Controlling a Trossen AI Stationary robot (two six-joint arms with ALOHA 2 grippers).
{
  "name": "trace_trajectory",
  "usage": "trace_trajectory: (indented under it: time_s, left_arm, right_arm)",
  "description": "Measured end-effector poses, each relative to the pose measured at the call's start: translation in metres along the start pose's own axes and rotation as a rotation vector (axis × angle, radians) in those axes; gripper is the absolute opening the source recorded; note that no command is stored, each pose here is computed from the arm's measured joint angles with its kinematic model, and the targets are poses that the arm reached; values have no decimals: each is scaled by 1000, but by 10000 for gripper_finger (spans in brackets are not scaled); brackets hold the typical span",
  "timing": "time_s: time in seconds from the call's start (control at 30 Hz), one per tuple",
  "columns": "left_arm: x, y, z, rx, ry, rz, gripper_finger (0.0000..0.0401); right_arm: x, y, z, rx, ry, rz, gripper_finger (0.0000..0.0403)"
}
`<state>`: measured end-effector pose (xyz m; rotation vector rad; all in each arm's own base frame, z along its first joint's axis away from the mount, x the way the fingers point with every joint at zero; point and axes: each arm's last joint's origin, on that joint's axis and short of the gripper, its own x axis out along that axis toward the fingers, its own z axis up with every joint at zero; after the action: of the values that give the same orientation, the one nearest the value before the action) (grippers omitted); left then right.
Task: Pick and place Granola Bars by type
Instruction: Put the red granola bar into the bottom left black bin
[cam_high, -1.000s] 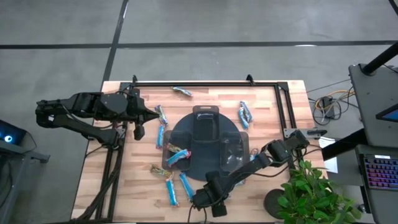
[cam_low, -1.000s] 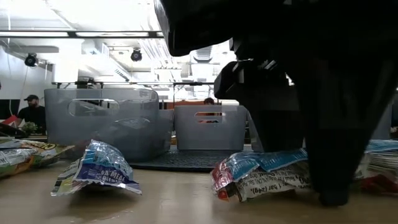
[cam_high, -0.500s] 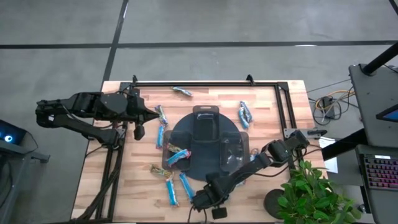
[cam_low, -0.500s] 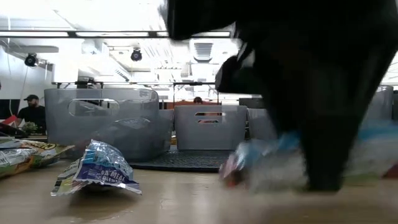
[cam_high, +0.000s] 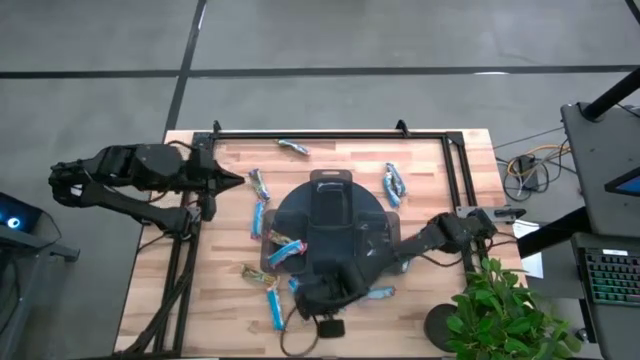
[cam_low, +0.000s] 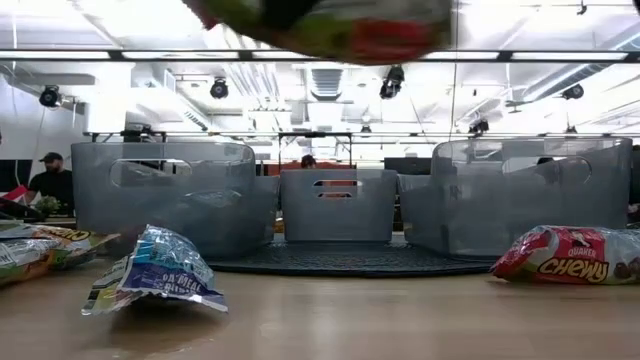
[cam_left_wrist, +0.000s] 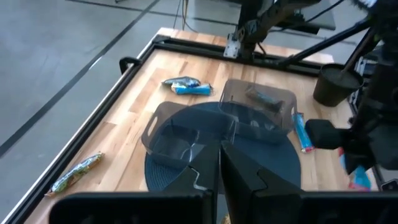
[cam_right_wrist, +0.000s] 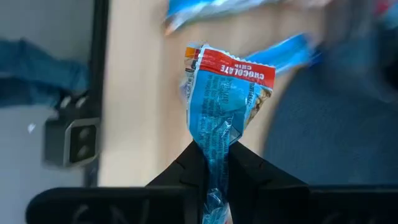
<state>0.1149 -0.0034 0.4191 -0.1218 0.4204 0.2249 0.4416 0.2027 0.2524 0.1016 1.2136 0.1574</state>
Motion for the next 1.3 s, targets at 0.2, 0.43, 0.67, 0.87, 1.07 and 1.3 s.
trace_trajectory:
  time_s: [0.2, 0.43, 0.67, 0.87, 1.07, 1.3]
  left_arm:
    - [-11, 3, -1, -10, -32, -7, 0]
    - [-12, 4, -1, -11, -36, -8, 0]
    - [-12, 4, -1, -6, -36, -7, 0]
    - [-12, 4, -1, 2, -36, -7, 0]
    - [-12, 4, -1, 6, -36, -7, 0]
    - [-11, 4, -1, 7, -35, -6, 0]
  right_arm:
    - [-20, -33, 24, 38, -103, -39, 33]
    - [-26, -78, 41, 101, -152, -76, 33]
    - [-31, -118, 54, 172, -218, -98, 33]
    - [-35, -141, 60, 218, -258, -110, 33]
    - [-36, -149, 61, 186, -267, -121, 34]
    - [-34, -151, 63, 175, -269, -98, 87]
